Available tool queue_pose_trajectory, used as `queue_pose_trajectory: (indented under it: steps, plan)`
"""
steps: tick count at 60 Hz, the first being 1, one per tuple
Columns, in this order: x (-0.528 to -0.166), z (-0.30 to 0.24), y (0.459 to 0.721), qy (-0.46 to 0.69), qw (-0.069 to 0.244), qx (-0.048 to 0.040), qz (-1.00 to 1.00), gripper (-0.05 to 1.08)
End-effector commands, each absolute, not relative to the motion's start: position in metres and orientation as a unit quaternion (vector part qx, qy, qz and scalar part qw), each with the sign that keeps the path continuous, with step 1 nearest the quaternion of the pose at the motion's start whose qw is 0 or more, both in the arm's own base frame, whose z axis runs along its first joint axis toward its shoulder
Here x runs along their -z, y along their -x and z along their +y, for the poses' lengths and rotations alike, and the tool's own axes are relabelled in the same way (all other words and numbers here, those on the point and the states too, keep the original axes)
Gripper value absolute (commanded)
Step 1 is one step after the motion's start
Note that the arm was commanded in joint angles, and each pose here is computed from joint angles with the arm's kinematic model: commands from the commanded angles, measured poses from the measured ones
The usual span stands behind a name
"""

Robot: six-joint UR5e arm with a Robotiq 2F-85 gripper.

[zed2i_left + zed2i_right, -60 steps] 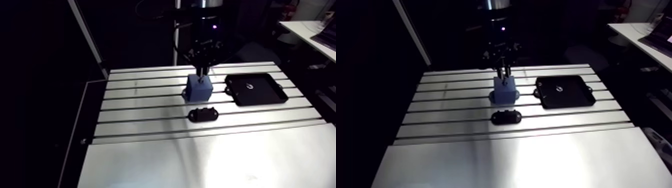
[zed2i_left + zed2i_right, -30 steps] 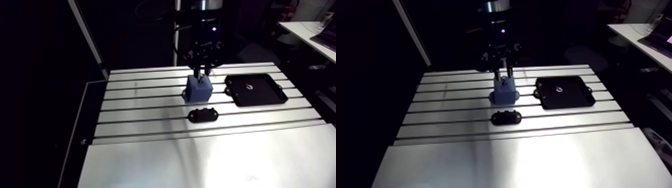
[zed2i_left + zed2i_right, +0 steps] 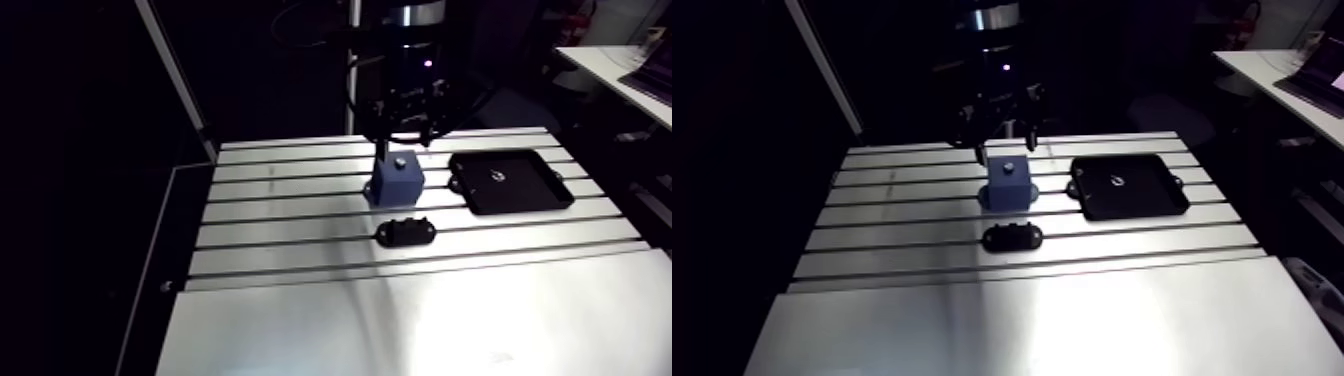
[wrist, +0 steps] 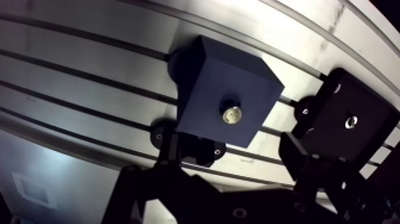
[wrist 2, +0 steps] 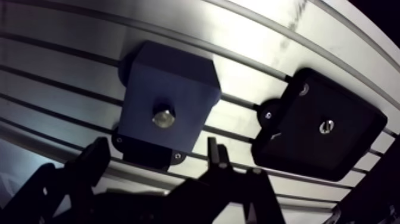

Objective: Pick up the M10 bolt and insert it into the hex recess until seated.

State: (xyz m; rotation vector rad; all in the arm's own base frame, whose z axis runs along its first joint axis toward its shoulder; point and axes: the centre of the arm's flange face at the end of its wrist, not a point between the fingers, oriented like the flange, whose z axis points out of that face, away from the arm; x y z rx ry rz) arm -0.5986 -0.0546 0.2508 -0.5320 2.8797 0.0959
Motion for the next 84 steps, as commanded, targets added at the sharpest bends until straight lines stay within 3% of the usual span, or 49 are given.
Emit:
queue_pose_trajectory:
  steps: [1, 37, 44, 52, 60, 78, 84]
  plan:
    - [-0.254, -0.055, 0.598, 0.180, 0.103, -0.0326, 0.978, 0.10]
    - [-0.260, -0.053, 0.596, 0.161, 0.092, -0.0358, 0.982, 0.11]
    - [-0.261, -0.048, 0.598, 0.147, 0.080, -0.0352, 0.985, 0.13]
    - [-0.257, -0.051, 0.594, 0.086, 0.072, -0.0430, 0.993, 0.18]
    - [-0.247, -0.056, 0.584, 0.066, 0.077, -0.0403, 0.994, 0.20]
    - [-0.249, -0.056, 0.579, -0.003, 0.056, -0.0489, 0.997, 0.32]
    - [-0.248, -0.057, 0.579, -0.004, 0.045, -0.0474, 0.998, 0.36]
